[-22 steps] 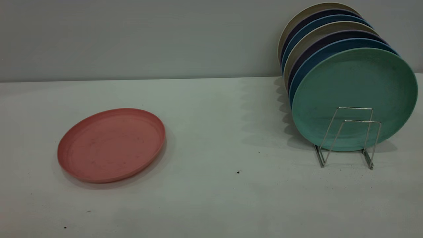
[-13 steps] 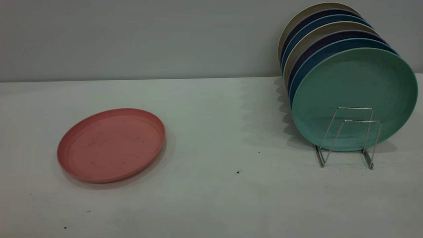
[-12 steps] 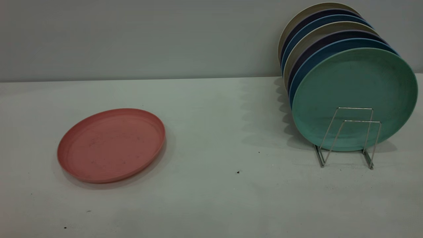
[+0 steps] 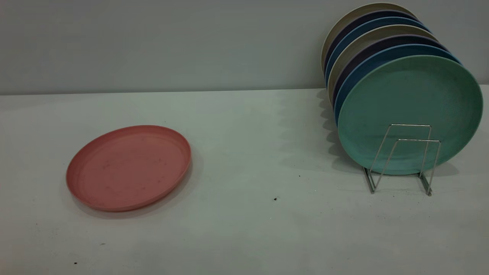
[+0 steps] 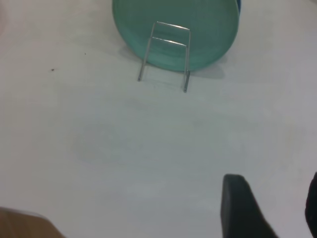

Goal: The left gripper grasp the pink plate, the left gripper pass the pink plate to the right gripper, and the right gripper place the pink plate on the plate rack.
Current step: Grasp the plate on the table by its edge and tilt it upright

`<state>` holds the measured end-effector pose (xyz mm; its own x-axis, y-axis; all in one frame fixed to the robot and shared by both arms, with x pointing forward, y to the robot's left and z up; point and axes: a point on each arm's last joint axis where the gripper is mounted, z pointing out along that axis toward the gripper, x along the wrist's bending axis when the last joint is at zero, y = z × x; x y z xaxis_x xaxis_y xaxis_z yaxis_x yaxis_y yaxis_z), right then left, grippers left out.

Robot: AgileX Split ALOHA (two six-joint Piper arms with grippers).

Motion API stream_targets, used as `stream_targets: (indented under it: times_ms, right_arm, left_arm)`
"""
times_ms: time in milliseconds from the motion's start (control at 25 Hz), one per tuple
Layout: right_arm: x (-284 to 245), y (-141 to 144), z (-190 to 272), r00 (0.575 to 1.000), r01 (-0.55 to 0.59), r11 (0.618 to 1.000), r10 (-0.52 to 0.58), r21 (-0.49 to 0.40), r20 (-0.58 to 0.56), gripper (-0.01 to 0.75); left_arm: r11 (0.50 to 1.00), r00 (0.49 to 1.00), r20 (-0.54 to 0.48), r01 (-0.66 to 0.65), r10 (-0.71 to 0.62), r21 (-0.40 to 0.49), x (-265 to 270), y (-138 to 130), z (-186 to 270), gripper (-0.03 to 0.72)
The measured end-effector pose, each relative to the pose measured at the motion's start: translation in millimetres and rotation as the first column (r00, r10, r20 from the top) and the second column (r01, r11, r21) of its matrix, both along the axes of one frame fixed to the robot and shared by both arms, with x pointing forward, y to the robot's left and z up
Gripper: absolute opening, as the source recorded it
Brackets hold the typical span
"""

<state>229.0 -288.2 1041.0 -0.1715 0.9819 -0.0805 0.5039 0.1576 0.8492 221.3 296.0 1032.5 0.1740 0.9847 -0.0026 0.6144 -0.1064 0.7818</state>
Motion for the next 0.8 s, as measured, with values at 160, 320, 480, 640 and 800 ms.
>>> stream_targets:
  times_ms: [160,320,480,640,800]
  right_arm:
    - [0.0,0.0,0.0,1.0,0.0,1.0,0.0,0.0,0.0,0.333]
    - [0.0,0.0,0.0,1.0,0.0,1.0,0.0,0.0,0.0,0.333]
    - [0.0,0.0,0.0,1.0,0.0,1.0,0.0,0.0,0.0,0.333]
    - [0.3,0.0,0.9,1.0,-0.003,1.0,0.003,-0.004,0.009,0.333]
    - [8.9,-0.2,10.6,0.998,-0.007,1.0,0.007,-0.016,0.061,0.333]
  left_arm:
    - [1.0,1.0,0.0,0.0,0.0,0.0,0.0,0.0,0.0,0.542]
    - [1.0,1.0,0.0,0.0,0.0,0.0,0.0,0.0,0.0,0.542]
    - [1.0,1.0,0.0,0.0,0.0,0.0,0.0,0.0,0.0,0.542]
    - [1.0,0.999,0.037,0.008,-0.008,-0.01,0.3,-1.0,4.7,0.542]
    - [0.999,0.998,0.058,-0.001,0.004,-0.044,14.0,-3.1,16.9,0.542]
